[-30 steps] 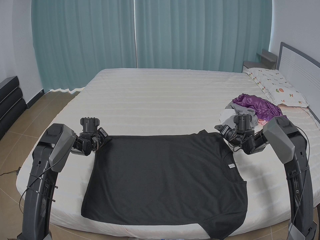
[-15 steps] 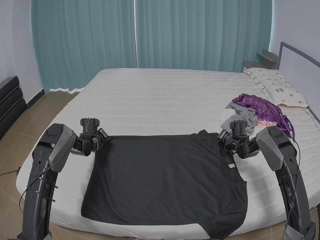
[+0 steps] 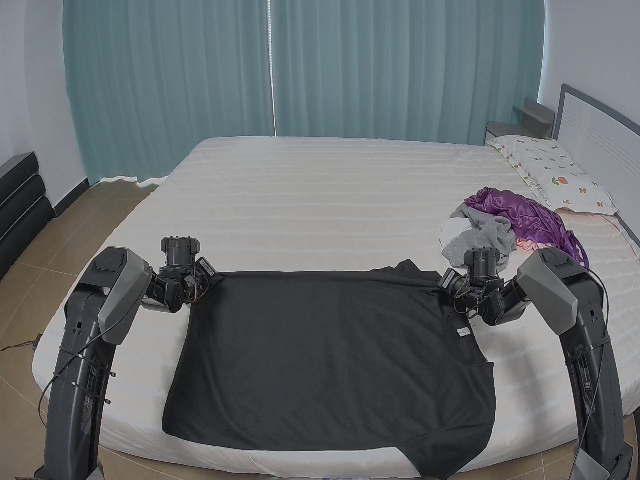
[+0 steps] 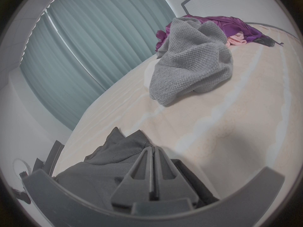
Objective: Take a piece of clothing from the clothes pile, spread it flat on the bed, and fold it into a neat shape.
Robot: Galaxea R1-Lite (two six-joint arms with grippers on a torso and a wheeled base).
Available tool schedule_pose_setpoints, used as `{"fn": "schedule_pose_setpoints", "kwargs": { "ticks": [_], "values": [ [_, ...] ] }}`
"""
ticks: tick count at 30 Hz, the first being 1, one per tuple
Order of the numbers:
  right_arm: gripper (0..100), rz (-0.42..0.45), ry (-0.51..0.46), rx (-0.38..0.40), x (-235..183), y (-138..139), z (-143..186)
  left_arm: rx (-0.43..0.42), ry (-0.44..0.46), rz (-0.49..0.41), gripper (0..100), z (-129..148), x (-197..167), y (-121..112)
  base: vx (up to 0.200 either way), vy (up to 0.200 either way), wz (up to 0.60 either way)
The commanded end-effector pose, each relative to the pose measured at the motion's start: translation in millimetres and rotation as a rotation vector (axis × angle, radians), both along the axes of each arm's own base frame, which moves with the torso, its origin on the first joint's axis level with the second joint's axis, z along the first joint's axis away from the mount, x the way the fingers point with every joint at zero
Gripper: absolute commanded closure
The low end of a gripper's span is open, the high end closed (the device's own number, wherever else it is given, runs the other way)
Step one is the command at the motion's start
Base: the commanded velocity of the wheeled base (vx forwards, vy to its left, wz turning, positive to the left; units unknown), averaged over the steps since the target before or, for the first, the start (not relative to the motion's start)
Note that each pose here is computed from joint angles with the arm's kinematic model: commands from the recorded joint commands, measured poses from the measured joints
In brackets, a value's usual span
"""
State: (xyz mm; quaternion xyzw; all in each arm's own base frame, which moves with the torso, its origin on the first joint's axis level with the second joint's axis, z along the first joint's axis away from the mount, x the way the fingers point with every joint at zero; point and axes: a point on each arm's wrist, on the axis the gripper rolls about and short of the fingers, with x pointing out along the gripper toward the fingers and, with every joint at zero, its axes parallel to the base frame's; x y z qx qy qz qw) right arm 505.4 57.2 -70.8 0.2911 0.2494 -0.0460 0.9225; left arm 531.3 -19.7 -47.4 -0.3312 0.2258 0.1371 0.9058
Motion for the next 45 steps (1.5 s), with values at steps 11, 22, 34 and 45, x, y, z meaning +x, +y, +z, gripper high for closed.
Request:
{"fn": "schedule_pose_setpoints", "kwargs": {
  "ticks": [11,22,34,45],
  "values": [
    [100,0.031,-0.039,-0.019,-7,5,14,0.001,0.000,0.000,100,0,0,0,0.000,0.000,0.00],
    [0,0.004,-0.131,-0.007,18,3,18,0.000,-0.012,0.000,100,1,2,0,0.000,0.000,0.00],
    [0,0.013,-0.093,0.043,6,-5,32,0.000,-0.013,0.000,100,0,2,0,0.000,0.000,0.00],
    [100,0.036,-0.035,0.043,-1,-1,19,0.000,-0.013,0.000,100,0,2,0,0.000,0.000,0.00]
  ]
}}
